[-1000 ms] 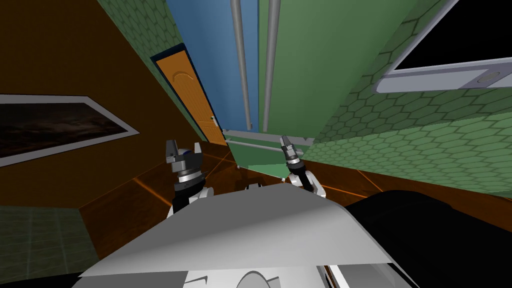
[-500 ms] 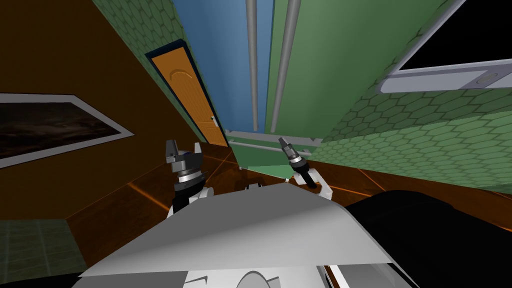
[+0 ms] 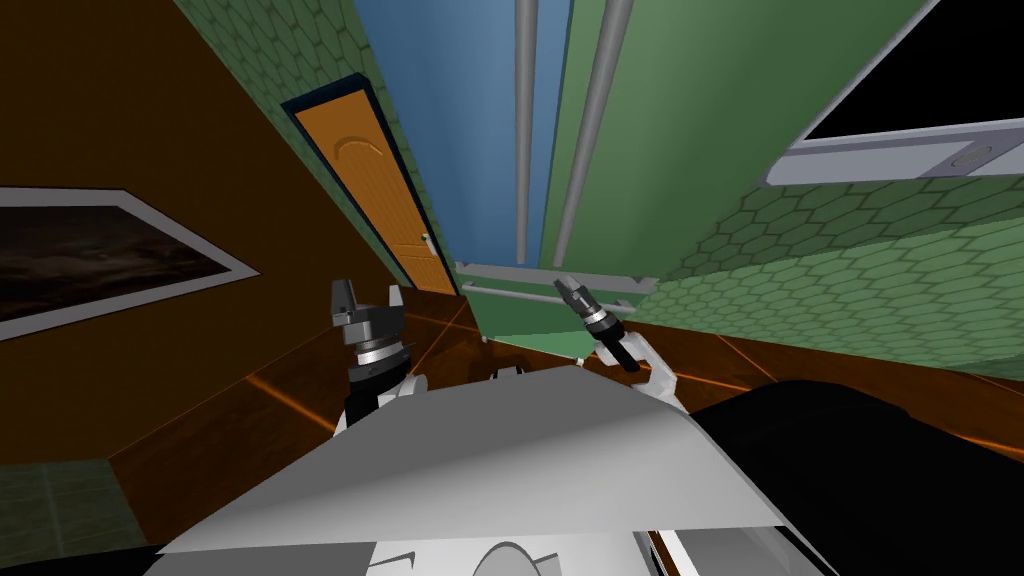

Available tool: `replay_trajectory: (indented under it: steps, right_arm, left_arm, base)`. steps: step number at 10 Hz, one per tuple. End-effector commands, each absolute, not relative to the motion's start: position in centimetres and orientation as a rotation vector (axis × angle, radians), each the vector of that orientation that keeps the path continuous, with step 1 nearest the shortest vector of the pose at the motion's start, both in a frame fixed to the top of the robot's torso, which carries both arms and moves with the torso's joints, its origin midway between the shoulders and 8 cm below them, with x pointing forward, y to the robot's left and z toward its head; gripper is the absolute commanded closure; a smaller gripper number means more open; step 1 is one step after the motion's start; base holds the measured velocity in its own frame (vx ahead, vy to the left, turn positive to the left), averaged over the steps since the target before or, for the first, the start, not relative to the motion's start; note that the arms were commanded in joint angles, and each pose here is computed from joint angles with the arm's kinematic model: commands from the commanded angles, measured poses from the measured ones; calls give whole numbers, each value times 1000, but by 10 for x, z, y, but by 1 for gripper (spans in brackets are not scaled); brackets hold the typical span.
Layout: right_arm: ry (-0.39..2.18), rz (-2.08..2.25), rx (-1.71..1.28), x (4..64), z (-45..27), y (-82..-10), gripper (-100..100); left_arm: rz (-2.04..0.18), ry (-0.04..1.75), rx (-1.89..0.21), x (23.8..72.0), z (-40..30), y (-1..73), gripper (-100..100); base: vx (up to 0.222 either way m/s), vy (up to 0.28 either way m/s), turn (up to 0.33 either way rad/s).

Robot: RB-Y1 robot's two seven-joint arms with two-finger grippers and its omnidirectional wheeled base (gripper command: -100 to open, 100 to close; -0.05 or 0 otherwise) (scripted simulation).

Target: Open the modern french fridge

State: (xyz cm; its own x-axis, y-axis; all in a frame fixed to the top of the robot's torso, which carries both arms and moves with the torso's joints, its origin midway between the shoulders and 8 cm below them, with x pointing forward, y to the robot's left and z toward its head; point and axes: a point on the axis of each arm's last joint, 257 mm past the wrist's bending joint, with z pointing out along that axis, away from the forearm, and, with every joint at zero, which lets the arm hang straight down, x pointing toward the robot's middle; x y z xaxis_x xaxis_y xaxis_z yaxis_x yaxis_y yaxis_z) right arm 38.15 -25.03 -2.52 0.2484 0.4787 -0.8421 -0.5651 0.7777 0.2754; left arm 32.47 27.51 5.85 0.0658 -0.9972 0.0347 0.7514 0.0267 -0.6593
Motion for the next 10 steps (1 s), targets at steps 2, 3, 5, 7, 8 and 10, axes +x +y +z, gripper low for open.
replay_trajectory:
  steps: [2, 3, 5, 7, 8, 10]
  right_arm:
    - [1164, 547, -227, 391, -33, -264, -100]
    - [1176, 500, -267, 393, -34, -268, -100]
    - [1198, 400, -351, 398, -37, -277, -100]
    - [1215, 292, -439, 404, -39, -287, -100]
    - [1221, 235, -485, 407, -40, -293, -100]
    - [1230, 113, -579, 414, -40, -307, -100]
  left_arm:
    - [-1446, 514, -603, 325, 58, 275, 0]
    - [-1446, 514, -603, 325, 58, 275, 0]
    - [-1446, 514, -603, 325, 58, 275, 0]
    - [-1446, 514, -603, 325, 58, 275, 0]
    - [-1446, 514, -603, 325, 58, 275, 0]
    - [-1446, 514, -603, 325, 58, 275, 0]
  base:
    - [70, 120, -43]
    - [44, 112, -39]
    - [63, 114, -42]
    - [66, 131, -49]
    - [89, 140, -53]
    - [69, 146, -52]
